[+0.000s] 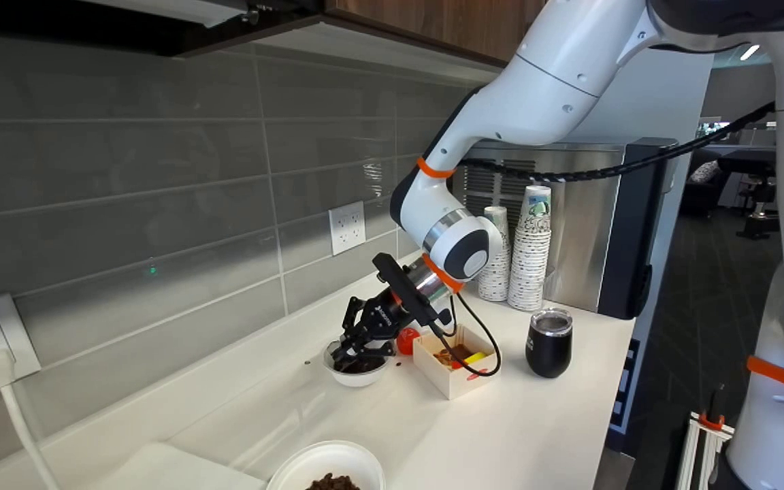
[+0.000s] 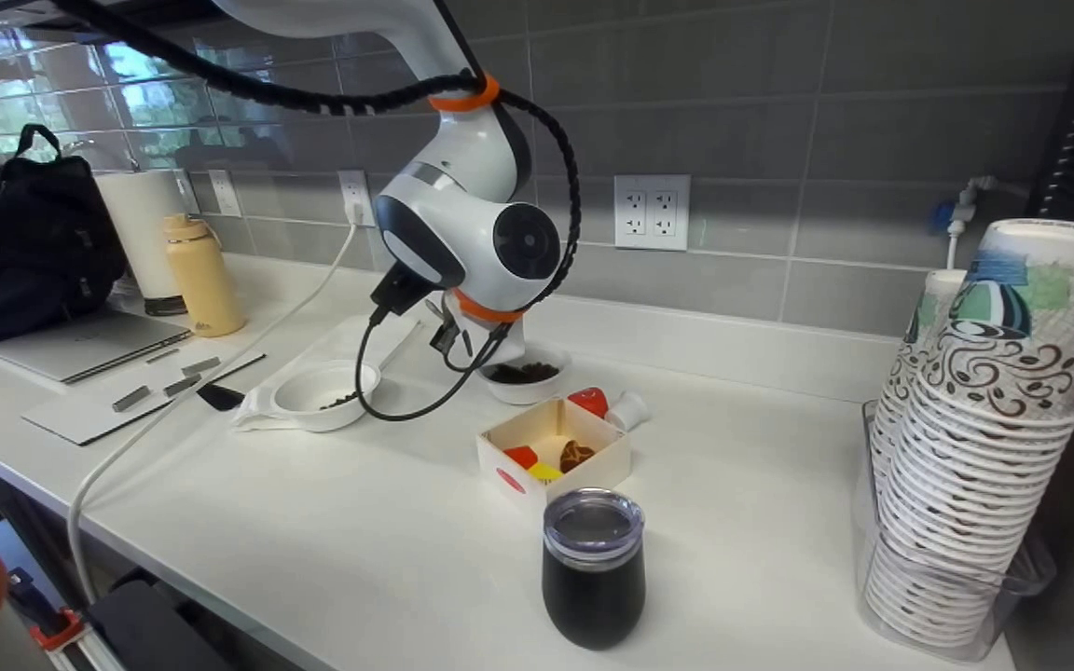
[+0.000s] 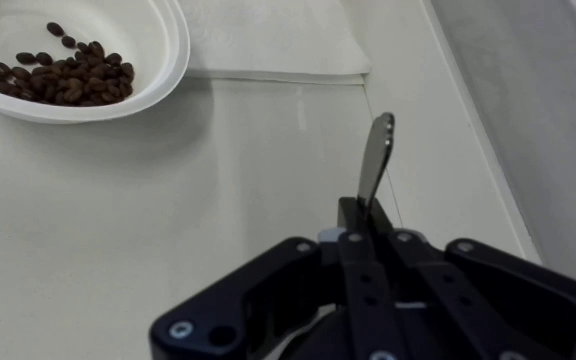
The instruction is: Stir the objects in the bowl using the silver spoon
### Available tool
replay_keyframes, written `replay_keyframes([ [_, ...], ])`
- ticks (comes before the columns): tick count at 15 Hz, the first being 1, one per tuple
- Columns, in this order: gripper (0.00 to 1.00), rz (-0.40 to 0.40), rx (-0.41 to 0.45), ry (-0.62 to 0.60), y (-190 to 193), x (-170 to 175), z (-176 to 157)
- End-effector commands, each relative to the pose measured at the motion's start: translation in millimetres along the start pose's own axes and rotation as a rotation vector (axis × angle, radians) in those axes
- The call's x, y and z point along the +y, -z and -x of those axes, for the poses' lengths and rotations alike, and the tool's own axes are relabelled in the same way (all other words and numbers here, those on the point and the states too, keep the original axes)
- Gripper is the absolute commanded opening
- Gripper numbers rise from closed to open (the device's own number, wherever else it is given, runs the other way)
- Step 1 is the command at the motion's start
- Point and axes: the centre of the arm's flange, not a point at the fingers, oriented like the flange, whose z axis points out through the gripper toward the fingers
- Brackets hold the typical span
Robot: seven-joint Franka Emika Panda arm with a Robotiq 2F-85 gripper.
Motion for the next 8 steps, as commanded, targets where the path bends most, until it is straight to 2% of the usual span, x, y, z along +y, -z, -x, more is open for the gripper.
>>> replay_keyframes([
  [1, 0.01, 0.017, 0.062, -0.034, 9.5, -2.8, -1.2],
  [8, 0.01, 0.032, 0.143, -0.052, 22.3, -11.4, 1.5],
])
